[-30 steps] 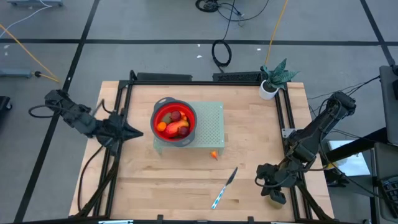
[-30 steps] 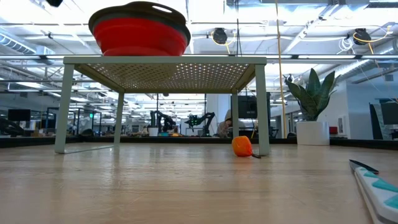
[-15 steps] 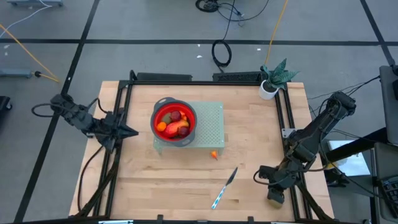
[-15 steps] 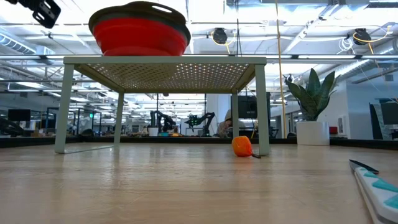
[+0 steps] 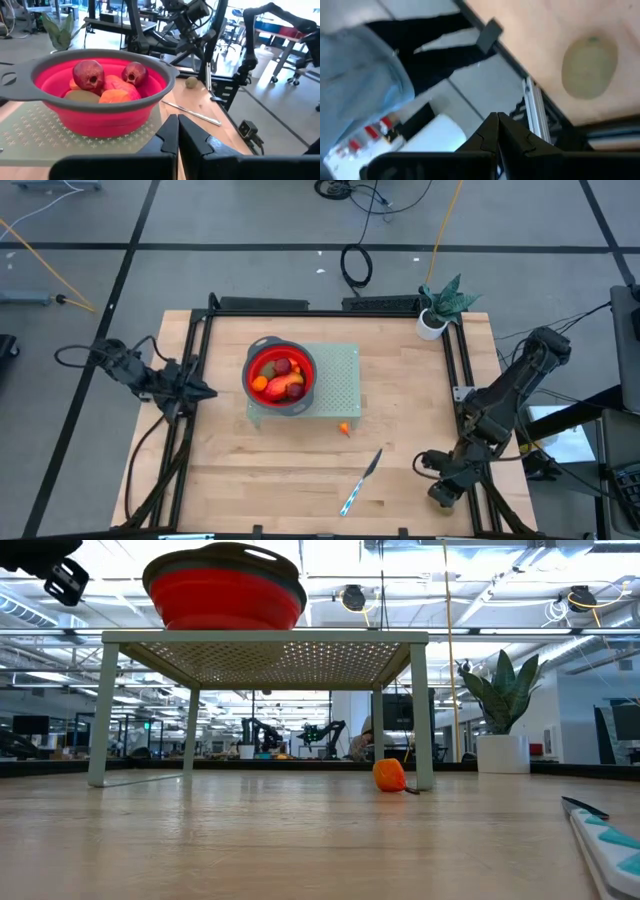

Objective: Pick & Place Fruit
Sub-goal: Put the kiwi into the red strainer bowl on the shelf

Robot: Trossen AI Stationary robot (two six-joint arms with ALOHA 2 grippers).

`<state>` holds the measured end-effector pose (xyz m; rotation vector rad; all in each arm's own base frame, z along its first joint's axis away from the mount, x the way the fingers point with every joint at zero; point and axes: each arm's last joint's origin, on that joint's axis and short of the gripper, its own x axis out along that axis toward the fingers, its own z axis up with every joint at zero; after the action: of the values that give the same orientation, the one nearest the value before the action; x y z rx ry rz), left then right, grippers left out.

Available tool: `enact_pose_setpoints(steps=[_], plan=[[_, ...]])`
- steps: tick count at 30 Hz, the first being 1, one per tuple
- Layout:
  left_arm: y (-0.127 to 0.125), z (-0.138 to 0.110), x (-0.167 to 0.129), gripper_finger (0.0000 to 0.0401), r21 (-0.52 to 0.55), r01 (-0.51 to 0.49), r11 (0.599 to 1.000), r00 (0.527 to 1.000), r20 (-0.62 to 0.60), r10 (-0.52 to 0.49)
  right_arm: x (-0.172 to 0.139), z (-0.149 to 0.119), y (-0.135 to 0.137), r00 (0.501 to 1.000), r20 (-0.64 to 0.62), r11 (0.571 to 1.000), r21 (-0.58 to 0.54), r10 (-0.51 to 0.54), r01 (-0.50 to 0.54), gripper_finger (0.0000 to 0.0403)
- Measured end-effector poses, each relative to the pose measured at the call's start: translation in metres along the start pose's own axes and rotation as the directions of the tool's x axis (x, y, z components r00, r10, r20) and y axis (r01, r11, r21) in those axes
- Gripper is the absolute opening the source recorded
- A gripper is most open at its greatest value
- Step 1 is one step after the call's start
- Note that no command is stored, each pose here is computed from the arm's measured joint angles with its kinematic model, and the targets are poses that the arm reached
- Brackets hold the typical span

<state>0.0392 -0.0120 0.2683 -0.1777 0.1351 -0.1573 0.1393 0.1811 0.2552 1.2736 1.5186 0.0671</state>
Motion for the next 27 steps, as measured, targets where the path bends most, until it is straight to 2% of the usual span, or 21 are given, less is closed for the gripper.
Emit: enact_pose_setpoints(steps=[7, 13, 21, 27], plan=[[0.003, -0.004, -0.003, 0.0009, -0.001, 0.001, 1.000, 1.000, 0.000, -0.001, 0.015, 0.001, 0.000, 0.997, 0.021, 0.995, 0.074, -0.069, 0.067, 0.0000], [0.003, -0.005, -0.003, 0.0004, -0.003, 0.000, 1.000, 1.000, -0.005, 0.000, 0.021, -0.004, 0.026, 0.976, 0.052, 0.977, 0.056, -0.211, 0.208, 0.0000], [0.002, -0.005, -0.003, 0.0005, -0.001, 0.011, 1.000, 1.000, -0.008, -0.011, 0.038, -0.011, 0.056, 0.899, 0.082, 0.903, 0.056, -0.430, 0.427, 0.0000], [0.002, -0.005, -0.004, 0.0010, -0.021, 0.036, 0.999, 0.999, -0.014, -0.036, 0.055, -0.006, 0.056, 0.819, 0.093, 0.824, 0.063, -0.566, 0.563, 0.0000]])
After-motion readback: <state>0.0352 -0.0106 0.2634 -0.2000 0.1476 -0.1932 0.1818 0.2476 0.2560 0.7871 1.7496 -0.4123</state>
